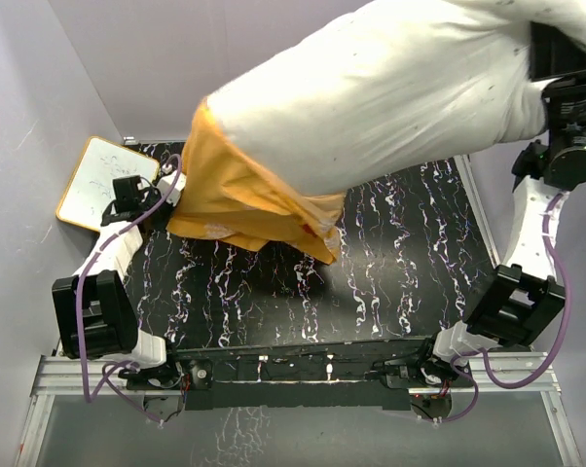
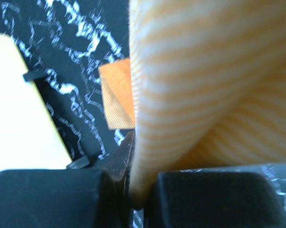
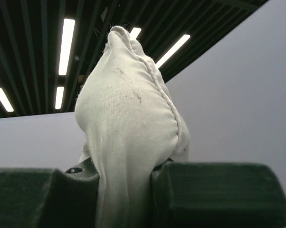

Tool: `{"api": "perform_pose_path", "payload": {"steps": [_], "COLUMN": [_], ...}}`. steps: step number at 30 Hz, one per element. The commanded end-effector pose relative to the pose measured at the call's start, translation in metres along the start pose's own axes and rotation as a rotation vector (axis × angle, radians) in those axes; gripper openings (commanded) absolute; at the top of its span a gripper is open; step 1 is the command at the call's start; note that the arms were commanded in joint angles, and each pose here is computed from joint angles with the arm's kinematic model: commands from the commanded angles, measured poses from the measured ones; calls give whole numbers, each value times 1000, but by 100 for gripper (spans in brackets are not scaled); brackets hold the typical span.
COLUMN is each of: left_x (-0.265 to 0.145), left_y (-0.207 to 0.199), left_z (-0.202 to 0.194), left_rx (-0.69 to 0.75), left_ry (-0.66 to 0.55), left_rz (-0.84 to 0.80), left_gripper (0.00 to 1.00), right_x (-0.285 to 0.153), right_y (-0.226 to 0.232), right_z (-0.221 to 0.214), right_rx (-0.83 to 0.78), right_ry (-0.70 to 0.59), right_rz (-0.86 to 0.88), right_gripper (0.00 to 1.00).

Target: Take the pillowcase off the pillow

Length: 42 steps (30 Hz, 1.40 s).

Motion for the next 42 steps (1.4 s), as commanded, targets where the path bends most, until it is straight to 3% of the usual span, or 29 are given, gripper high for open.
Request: {"api": "perform_pose_path", "payload": {"steps": [1, 11, 17, 25, 31, 33, 35, 37, 38, 42], "left_x": [-22, -23, -38, -57, -47, -42, -40, -42, -45, -55], "left_y": [51, 51, 34, -22, -18, -16, -15, -17, -18, -21], "left_z": [-68, -47, 40, 168, 195, 192, 189, 186, 186, 185], "left_rx": [12, -113, -250, -163, -137, -123, -103, -96, -94, -90], "left_ry": [349, 303, 109, -132, -182, -166, -154, -156, -164, -184], "left_rz": [321, 275, 79, -42, -10, 9, 10, 4, 2, -9], "left_gripper": [0, 0, 0, 0, 0, 12, 41, 80, 92, 97], "right_x": [38, 46, 45, 43, 37, 24, 5, -20, -36, -110], "right_y": [62, 71, 70, 53, 42, 29, 15, 2, -5, -29], "right_z": [112, 113, 81, 14, -45, -60, -73, -92, -104, -149], "right_rx": [-183, -274, -268, -121, 51, 96, 114, 112, 103, 41], "right_ry": [-534, -468, -326, -193, -81, -51, -29, 29, 70, 232], "right_rz": [78, 59, 43, -30, -148, -243, -348, -451, -502, -706], "right_gripper": [8, 8, 8, 8, 8, 8, 8, 8, 8, 8]}}
Point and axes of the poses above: each gripper's point midway between its finger pads, its own x axis out along the fingers, its own y axis along the line the jaws close on, z = x × y, the point moved 8 cm from there along -x, back along the fingers, and after that the axes turned 12 degrees about -x, right-handed, at the moved point
